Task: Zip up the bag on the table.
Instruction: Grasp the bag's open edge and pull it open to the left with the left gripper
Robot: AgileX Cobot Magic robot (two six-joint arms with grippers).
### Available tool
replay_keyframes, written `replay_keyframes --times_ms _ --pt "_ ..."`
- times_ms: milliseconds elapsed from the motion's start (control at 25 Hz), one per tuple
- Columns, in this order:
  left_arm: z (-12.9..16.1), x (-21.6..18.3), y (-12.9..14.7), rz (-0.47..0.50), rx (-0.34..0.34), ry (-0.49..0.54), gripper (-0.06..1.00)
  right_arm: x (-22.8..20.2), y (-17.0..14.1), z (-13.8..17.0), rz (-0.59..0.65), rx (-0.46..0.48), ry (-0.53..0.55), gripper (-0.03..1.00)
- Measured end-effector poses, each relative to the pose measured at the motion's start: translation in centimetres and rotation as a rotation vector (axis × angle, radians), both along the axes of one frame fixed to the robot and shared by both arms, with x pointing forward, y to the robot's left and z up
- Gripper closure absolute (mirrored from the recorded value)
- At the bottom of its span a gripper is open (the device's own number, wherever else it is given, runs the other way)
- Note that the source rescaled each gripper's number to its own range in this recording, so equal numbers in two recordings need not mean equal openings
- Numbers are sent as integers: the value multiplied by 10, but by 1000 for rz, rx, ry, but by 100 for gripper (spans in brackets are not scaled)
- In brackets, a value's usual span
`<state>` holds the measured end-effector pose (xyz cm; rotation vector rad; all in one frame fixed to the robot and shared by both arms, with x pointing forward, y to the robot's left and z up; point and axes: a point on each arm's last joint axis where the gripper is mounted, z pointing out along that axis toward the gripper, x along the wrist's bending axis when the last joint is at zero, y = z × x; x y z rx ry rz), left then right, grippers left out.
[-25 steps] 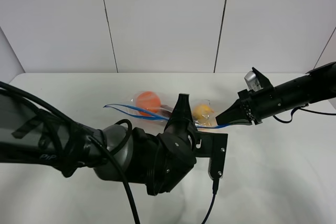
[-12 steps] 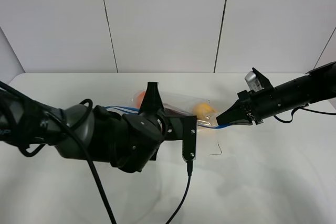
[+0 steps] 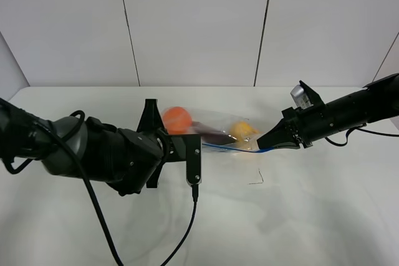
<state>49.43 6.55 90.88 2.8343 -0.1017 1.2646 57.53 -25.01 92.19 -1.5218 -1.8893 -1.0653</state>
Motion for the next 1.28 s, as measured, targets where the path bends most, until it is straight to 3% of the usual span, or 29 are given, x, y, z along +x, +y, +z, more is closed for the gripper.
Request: replay_keyframes --times_ms 440,1280 --pt "1 28 34 114 4 1 94 0 0 0 -1 1 1 97" --pt "1 40 52 145 14 13 94 0 0 0 -1 1 0 97"
